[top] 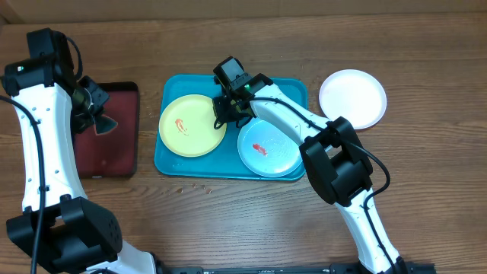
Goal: Clean dirty plates on tray and stack at the side
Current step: 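Slide the yellow plate toward the tray center with the right gripper, then dip and rub the sponge in the red tray water, left gripper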
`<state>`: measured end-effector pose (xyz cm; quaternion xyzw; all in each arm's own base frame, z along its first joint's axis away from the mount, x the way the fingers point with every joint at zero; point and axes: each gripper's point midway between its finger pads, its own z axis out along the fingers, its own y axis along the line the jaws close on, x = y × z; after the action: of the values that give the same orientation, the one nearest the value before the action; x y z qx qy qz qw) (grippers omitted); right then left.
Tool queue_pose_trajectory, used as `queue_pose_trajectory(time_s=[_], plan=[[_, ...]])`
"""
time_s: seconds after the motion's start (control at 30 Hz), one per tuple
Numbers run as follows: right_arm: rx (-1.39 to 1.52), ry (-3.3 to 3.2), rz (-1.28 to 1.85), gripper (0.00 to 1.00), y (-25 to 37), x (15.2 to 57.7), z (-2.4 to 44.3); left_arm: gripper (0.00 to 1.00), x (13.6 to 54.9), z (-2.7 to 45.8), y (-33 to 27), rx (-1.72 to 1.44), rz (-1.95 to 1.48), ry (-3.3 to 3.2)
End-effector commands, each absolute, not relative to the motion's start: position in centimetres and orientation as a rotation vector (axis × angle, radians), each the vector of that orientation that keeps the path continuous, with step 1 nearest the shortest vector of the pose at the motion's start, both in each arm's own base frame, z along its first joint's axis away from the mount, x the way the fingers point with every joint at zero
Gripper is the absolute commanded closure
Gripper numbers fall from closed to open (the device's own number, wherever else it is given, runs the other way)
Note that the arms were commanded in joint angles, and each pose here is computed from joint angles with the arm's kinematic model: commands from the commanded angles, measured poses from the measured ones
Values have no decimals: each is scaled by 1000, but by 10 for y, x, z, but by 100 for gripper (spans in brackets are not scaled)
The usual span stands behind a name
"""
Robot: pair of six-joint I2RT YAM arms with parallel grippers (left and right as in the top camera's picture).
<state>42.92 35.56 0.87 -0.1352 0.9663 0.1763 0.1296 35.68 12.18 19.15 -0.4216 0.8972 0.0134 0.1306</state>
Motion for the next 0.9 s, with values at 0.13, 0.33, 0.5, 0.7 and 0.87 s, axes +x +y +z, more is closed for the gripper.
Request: queue_pose_trajectory(time_s=[0.13,0.33,0.5,0.7,0.87], plan=[[-338,2878,465,96,344,421,-7,96,374,164,124,-1178,42,2664],[-45,3015,437,96,332,403,-13,96,390,126,141,-1178,57,2703],[103,3034,439,96,330,401,-13,96,402,96,158,-1144,69,2729],[111,3034,439,96,330,401,-13,96,408,68,168,-1168,70,2747],[112,3026,446,96,331,404,-13,96,409,38,170,-1187,67,2791]])
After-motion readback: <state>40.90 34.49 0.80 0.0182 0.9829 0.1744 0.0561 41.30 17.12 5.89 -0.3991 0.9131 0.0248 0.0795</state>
